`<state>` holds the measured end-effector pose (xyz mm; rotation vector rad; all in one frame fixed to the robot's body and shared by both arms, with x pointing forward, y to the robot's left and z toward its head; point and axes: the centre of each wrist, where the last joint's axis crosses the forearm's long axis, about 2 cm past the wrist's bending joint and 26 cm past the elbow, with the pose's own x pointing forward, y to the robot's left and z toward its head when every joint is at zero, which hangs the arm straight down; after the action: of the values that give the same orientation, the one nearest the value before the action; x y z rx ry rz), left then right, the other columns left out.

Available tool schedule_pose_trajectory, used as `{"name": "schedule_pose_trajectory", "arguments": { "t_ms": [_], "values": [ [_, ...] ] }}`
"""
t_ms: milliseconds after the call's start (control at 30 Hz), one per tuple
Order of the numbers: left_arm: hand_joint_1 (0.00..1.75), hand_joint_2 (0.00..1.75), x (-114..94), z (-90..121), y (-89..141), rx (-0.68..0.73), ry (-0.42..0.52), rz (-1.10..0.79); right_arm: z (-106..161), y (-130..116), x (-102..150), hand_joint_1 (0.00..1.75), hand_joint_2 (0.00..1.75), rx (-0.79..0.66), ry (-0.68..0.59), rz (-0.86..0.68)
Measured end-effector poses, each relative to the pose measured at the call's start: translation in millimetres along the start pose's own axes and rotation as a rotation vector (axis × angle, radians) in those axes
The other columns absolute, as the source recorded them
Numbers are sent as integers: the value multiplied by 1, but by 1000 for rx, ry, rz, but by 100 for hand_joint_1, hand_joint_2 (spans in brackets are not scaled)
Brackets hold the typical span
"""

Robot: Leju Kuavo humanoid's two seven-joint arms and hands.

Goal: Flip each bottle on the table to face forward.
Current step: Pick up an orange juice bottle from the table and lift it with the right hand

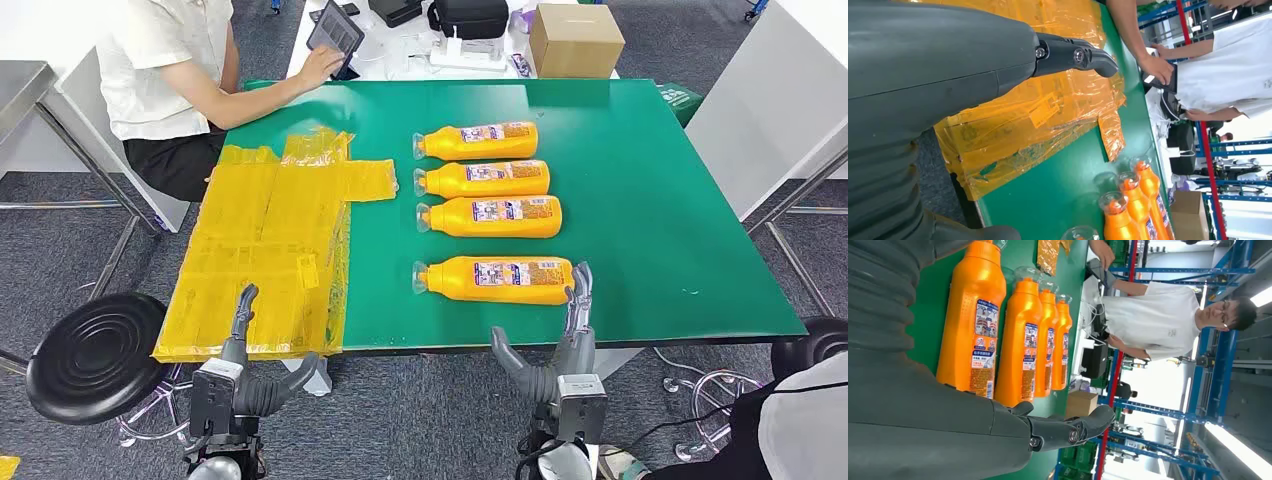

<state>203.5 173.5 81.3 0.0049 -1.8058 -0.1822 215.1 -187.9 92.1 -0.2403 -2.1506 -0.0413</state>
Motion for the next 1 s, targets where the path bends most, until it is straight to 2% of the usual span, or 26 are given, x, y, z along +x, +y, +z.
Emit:
{"name": "schedule_pose_trajectory", "arguments": {
  "t_ms": [767,1000],
  "values": [
    [0,175,1,0,0,-8,-1,-4,0,0,0,0,175,7,-9,15],
    [0,175,1,2,2,-4,1,-13,1,0,1,0,175,-1,-63,141]
  ]
}}
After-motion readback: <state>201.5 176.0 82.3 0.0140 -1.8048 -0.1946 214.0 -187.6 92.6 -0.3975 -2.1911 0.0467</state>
